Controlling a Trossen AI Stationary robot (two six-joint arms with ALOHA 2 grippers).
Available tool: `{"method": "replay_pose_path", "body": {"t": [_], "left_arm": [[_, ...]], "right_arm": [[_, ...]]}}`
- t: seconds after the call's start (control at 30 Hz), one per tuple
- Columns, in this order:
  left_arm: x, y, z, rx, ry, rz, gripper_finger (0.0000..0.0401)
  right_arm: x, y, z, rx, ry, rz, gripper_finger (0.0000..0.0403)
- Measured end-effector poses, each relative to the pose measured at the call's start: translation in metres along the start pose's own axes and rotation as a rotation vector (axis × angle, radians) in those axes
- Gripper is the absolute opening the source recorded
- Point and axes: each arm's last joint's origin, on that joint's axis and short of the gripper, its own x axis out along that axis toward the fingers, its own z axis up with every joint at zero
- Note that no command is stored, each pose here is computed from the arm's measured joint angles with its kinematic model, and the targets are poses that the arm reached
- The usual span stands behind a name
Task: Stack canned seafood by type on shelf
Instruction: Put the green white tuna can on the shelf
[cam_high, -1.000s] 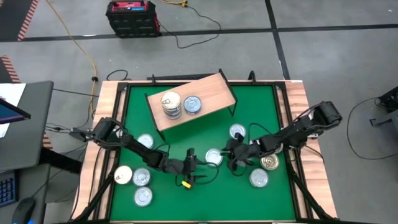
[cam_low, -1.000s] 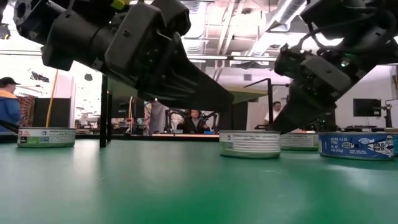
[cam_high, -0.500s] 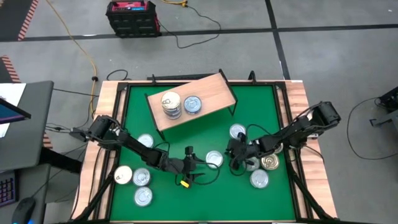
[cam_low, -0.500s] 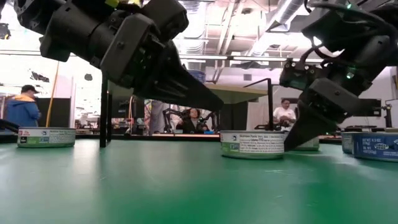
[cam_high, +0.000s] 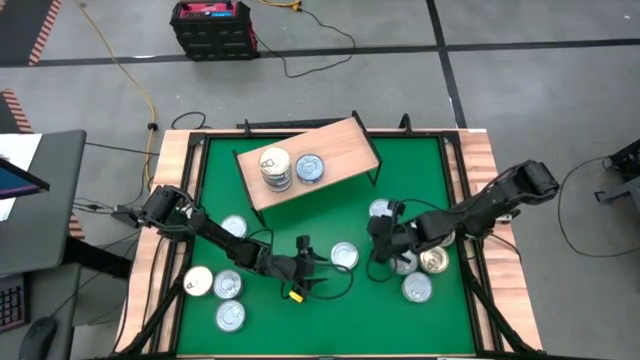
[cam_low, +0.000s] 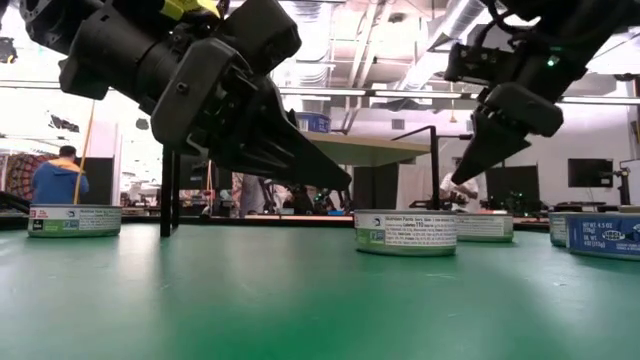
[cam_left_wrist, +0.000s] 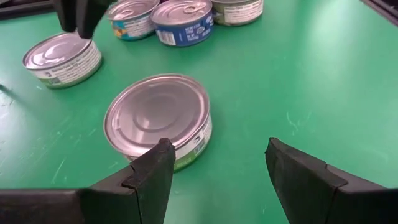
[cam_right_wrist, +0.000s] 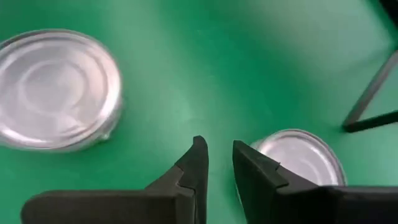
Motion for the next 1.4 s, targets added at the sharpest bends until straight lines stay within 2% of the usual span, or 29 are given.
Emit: {"method": "replay_pose_path", "body": {"t": [0.17,0.3,0.43,0.53,0.63,0.77,0.87,1.0,1.13,1.4], "left_arm": [[0.000,-0.001,-0.001,0.011,0.006,-0.020,0.0240],[-0.001,-0.003,-0.004,0.027,0.040,-0.087,0.0240],[-0.001,-0.007,-0.002,0.012,0.023,-0.155,0.0240],[-0.001,-0.008,0.005,-0.011,-0.051,-0.173,0.0240],[-0.002,-0.009,0.009,-0.004,-0.093,-0.177,0.0237],[-0.001,-0.008,0.009,0.004,-0.096,-0.129,0.0215],[0.000,-0.005,0.008,0.042,-0.094,-0.099,0.0193],[0.000,-0.003,0.003,0.200,-0.046,-0.028,0.0173],[0.000,-0.002,-0.002,0.347,-0.001,-0.006,0.0165],[0.001,0.000,-0.003,0.387,0.022,0.059,0.0165]], "right_arm": [[0.000,0.026,0.001,-0.017,-0.057,0.105,0.0102],[-0.005,0.037,0.000,-0.032,-0.074,0.203,0.0102],[-0.007,0.043,-0.001,-0.099,-0.125,0.237,0.0102],[0.000,0.042,-0.006,-0.085,-0.169,0.266,0.0102],[0.006,0.037,-0.015,-0.083,-0.146,0.292,0.0102],[0.007,0.032,-0.017,-0.028,-0.141,0.298,0.0102],[0.007,0.032,-0.019,-0.031,-0.132,0.295,0.0102],[0.004,0.030,-0.017,-0.024,-0.145,0.303,0.0102],[-0.002,0.027,-0.013,-0.009,-0.169,0.315,0.0102],[-0.006,0.023,-0.007,0.066,-0.181,0.318,0.0102]]}}
